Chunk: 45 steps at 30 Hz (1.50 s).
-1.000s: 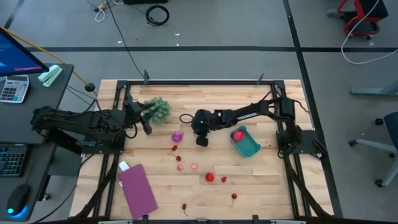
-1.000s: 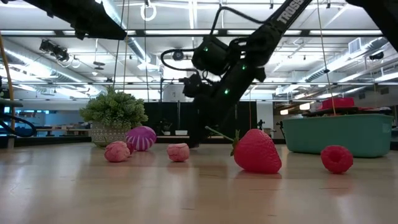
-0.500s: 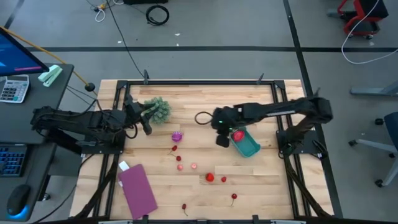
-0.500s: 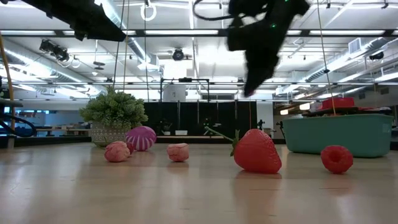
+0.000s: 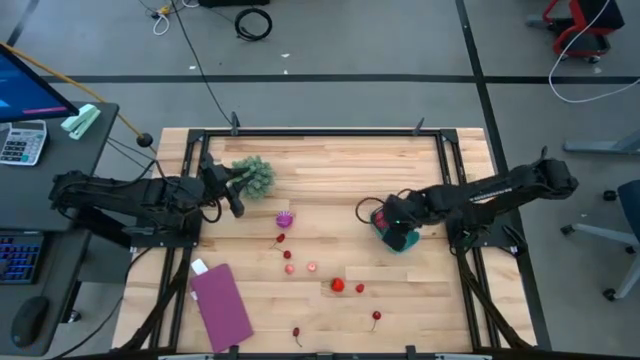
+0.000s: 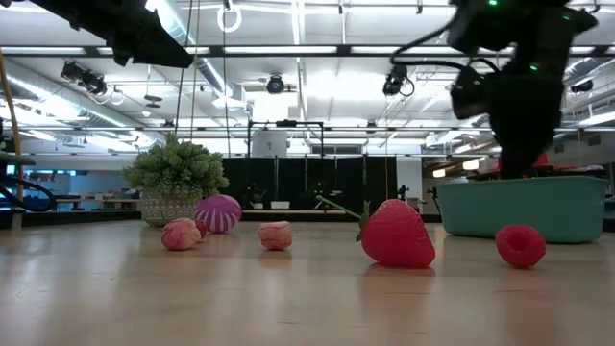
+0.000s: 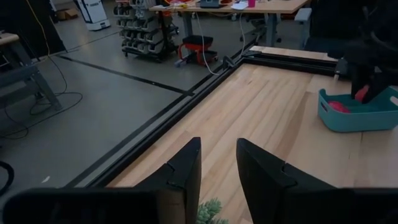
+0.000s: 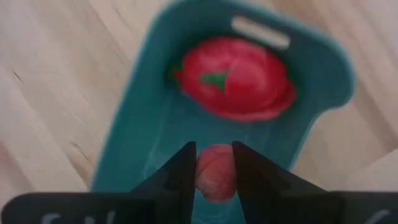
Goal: Pick and placing Produce into tupperware
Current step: Put the apricot in the basket, then put the cherry in the basket
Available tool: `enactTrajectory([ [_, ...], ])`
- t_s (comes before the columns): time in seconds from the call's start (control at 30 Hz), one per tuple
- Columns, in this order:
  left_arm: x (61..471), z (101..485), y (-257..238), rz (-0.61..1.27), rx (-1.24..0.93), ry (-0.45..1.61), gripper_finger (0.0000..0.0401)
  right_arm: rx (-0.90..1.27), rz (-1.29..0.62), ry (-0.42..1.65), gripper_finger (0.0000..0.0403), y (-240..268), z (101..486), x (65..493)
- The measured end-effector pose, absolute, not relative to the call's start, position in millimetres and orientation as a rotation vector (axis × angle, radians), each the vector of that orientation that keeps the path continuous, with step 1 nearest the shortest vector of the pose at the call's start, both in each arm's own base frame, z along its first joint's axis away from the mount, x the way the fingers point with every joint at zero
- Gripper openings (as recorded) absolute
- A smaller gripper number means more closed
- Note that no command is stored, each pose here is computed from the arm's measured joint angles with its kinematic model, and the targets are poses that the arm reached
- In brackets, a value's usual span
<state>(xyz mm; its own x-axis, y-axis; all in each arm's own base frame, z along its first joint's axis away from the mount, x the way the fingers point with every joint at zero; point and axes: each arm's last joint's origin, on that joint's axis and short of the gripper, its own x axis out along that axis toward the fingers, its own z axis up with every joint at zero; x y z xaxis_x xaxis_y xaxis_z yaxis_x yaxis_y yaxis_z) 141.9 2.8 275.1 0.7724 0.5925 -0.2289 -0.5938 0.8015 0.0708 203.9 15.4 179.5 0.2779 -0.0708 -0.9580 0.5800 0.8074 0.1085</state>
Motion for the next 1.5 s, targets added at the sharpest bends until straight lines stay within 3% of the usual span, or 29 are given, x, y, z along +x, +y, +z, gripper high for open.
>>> enactTrajectory([
  [0.47,142,275,3,0.643,-0.005,0.243,0.0107,0.414,-0.369,1.212,0.0183,23,175,201],
  [0.87,142,276,3,0.637,0.030,0.248,0.0107,0.266,-0.134,0.929,0.0186,36,268,243],
  [1.0,142,276,3,0.638,0.028,0.248,0.0107,0.188,0.036,0.850,0.0185,60,277,250],
  [1.23,142,276,3,0.638,0.027,0.250,0.0107,0.132,0.219,0.821,0.0185,126,254,261],
  [1.5,142,273,3,0.640,0.030,0.276,0.0107,-0.016,0.327,1.018,0.0185,188,183,263],
])
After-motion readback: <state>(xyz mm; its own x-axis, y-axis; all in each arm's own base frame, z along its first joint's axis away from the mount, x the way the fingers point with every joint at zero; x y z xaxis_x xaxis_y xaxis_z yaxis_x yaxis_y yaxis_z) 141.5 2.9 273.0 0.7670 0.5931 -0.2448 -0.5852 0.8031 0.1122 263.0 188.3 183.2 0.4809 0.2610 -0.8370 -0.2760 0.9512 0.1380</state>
